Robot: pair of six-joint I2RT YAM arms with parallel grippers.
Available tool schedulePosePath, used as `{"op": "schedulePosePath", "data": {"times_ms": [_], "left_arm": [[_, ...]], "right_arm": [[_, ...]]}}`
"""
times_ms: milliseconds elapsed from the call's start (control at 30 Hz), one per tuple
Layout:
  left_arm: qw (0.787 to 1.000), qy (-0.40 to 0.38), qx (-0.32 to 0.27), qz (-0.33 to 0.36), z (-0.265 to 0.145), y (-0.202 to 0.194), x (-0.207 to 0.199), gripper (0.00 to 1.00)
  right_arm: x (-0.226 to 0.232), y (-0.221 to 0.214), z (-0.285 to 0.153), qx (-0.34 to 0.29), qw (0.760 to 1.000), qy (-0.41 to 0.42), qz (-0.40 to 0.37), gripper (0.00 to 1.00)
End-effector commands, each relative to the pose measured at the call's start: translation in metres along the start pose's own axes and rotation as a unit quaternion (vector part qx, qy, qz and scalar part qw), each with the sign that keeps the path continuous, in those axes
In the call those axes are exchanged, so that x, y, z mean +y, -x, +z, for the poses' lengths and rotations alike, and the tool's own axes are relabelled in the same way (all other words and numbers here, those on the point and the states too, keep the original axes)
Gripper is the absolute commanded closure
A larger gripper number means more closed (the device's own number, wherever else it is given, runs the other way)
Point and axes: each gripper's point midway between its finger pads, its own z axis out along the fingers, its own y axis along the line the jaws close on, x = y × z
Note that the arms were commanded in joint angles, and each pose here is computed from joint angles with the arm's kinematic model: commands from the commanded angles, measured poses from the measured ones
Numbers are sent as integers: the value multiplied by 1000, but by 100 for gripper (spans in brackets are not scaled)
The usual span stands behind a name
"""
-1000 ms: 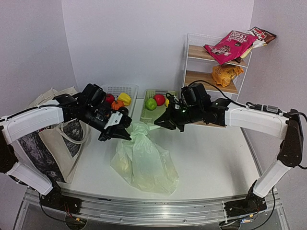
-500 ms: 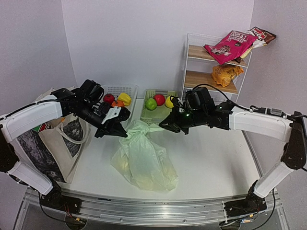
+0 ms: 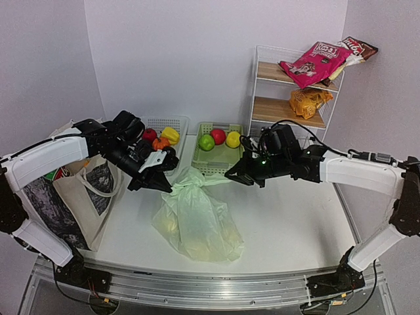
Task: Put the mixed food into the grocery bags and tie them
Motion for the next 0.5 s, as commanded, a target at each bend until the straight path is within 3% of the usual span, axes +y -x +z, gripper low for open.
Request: {"op": "schedulePosePath", "data": {"times_ms": [0, 467], "left_arm": [[999, -11, 53, -8, -6, -24, -9, 100], [996, -10, 86, -15, 0, -53, -2, 100]], "right_arm": [[-67, 7, -8, -22, 995, -91, 28, 100], [-82, -12, 9, 23, 994, -96, 37, 100]]}}
